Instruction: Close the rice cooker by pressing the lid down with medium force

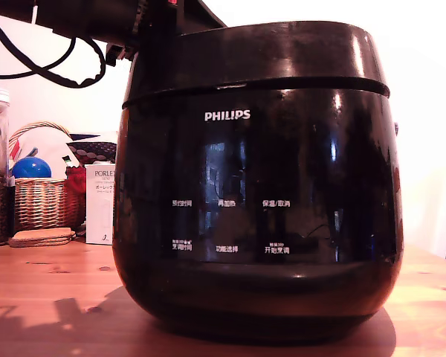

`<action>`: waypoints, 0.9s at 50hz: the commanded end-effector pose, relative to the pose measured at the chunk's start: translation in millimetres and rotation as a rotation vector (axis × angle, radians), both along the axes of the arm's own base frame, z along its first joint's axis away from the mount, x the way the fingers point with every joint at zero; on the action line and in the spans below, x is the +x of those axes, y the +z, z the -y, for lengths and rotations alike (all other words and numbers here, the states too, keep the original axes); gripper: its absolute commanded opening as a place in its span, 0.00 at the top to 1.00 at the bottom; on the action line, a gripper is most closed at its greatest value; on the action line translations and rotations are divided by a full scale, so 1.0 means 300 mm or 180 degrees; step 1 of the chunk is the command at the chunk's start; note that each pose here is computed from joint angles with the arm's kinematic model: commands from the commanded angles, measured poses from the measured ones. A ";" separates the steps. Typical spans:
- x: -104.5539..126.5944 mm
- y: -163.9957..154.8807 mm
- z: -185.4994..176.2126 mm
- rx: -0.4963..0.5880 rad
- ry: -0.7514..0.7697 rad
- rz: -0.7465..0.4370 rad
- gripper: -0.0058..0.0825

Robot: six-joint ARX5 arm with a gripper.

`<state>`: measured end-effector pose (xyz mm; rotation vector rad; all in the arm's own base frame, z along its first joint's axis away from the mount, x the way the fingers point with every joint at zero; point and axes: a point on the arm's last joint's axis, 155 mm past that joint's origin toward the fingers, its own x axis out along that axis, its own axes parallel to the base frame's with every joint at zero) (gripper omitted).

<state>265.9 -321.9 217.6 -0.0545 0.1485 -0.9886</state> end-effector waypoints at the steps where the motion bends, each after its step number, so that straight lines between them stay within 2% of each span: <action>1: -0.040 -0.380 -0.072 0.0731 0.0087 -0.0723 0.96; 31: -0.057 -0.469 -0.116 0.1069 0.0157 -0.0899 0.96; 36: -0.050 -0.446 -0.107 0.0998 0.0151 -0.0837 0.96; 45: -0.033 -0.344 -0.080 0.0708 0.0125 -0.0610 0.96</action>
